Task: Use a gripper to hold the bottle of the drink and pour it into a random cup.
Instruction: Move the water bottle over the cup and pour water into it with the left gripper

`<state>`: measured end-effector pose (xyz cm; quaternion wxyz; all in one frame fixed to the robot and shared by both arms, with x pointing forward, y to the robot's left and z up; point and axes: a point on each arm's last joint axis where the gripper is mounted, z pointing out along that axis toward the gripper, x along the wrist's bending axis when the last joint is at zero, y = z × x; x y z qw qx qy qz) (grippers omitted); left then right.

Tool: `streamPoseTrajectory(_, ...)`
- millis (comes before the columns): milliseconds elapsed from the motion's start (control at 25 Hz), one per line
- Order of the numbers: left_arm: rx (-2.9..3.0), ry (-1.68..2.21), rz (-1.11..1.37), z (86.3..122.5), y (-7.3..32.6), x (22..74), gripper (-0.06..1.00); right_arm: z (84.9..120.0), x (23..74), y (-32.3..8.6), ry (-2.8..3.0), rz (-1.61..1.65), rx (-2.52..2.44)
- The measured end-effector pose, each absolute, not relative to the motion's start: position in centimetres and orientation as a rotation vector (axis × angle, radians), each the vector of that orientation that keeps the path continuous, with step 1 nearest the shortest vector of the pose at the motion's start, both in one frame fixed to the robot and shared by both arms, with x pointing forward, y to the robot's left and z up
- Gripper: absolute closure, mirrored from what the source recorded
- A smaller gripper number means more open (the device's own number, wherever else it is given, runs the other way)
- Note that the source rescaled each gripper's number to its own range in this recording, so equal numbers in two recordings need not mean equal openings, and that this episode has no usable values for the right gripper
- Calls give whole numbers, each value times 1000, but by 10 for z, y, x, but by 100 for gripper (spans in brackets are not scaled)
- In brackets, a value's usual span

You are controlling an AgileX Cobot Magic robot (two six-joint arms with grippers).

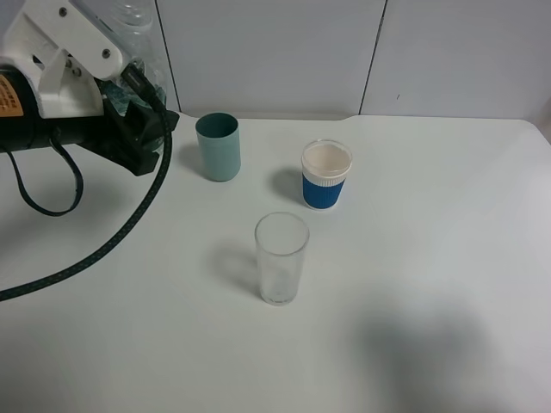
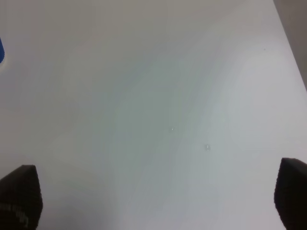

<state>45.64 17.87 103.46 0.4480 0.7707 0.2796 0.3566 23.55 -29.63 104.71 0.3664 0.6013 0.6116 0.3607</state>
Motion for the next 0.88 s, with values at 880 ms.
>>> streamPoseTrajectory(880,2070,819,781,1019,169,442,94,1047,236,-296,1572,927,1545)
